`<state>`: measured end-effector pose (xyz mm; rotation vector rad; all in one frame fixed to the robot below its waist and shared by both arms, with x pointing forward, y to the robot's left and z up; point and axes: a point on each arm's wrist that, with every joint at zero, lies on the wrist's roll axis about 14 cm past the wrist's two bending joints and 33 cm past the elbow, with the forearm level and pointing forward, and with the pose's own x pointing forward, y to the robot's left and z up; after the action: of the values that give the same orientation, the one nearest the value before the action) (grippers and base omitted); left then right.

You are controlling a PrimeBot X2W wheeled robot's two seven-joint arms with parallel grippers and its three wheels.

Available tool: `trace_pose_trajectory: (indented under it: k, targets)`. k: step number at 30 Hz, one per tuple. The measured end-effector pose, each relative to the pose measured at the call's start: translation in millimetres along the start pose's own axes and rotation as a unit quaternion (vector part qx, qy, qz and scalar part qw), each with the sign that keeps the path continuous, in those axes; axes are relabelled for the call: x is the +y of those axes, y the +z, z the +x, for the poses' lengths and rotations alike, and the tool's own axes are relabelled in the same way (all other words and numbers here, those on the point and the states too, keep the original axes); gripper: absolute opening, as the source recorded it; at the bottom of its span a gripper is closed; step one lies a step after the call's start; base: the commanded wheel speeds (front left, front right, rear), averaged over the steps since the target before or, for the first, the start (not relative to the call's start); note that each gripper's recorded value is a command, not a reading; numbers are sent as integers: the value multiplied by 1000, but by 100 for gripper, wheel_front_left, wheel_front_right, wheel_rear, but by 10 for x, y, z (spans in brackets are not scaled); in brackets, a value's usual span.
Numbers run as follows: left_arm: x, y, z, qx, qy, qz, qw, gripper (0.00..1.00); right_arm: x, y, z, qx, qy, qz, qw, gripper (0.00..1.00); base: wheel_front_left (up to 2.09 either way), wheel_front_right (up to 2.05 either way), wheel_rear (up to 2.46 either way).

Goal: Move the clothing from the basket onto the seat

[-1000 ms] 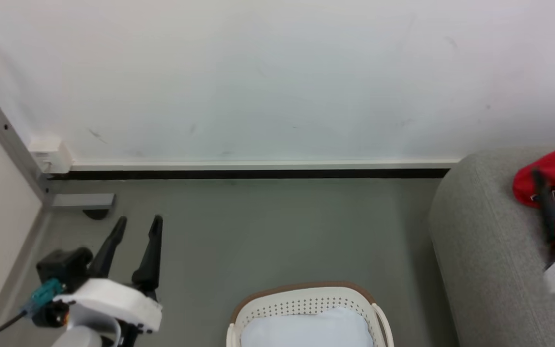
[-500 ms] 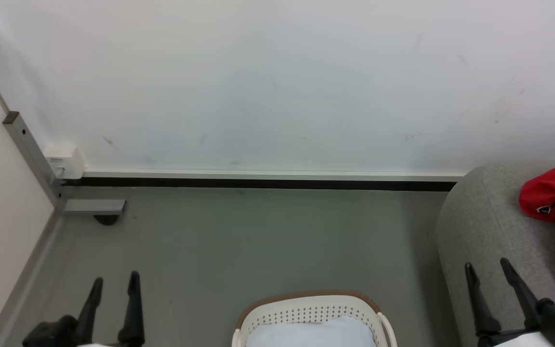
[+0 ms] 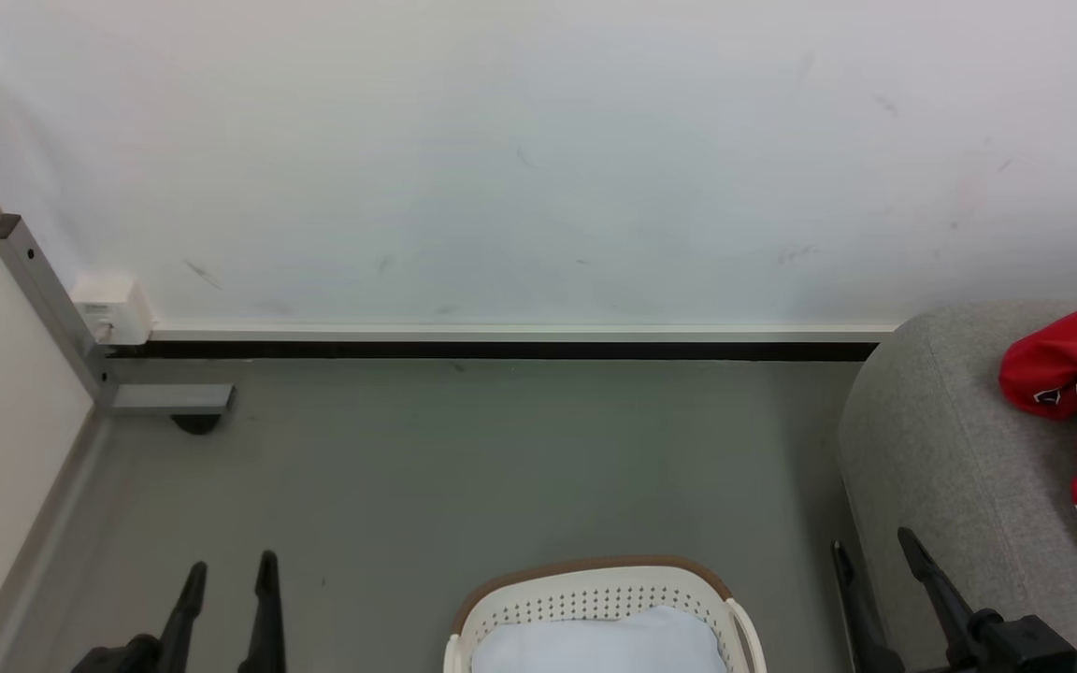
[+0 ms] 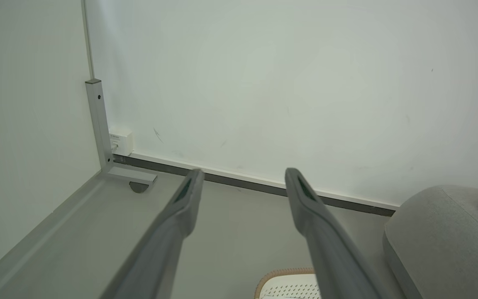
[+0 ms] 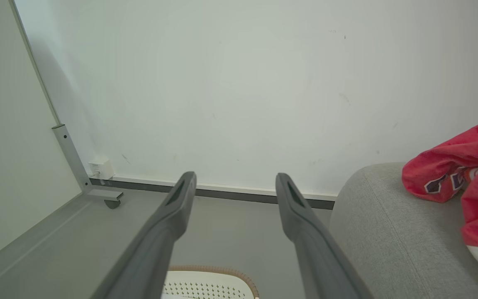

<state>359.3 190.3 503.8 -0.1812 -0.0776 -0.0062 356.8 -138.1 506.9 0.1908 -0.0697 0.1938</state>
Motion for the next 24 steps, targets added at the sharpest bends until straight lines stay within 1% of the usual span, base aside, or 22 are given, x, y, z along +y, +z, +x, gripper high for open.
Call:
trace_pose_trajectory:
  k: [10,11,15,17,24]
  targets:
    - [36,21,20,-4,2,4,1000,100,32,23,47,-3,6,-1,1000,100,0,0,0]
    - [37,13,19,-3,3,3,1000,0,34,30,50,-4,6,-1,1000,0,0,0,0]
    - [39,-157,-52,24,7,-4,1000,0,11,-144,-36,24,-1,5,1000,0,0,0,0]
    - [66,-200,-60,34,14,-15,999,0,-3,-166,-44,27,-7,23,999,0,0,0,0]
    - [118,-220,-53,41,33,-80,995,0,-101,-167,-35,30,-32,86,995,0,0,0,0]
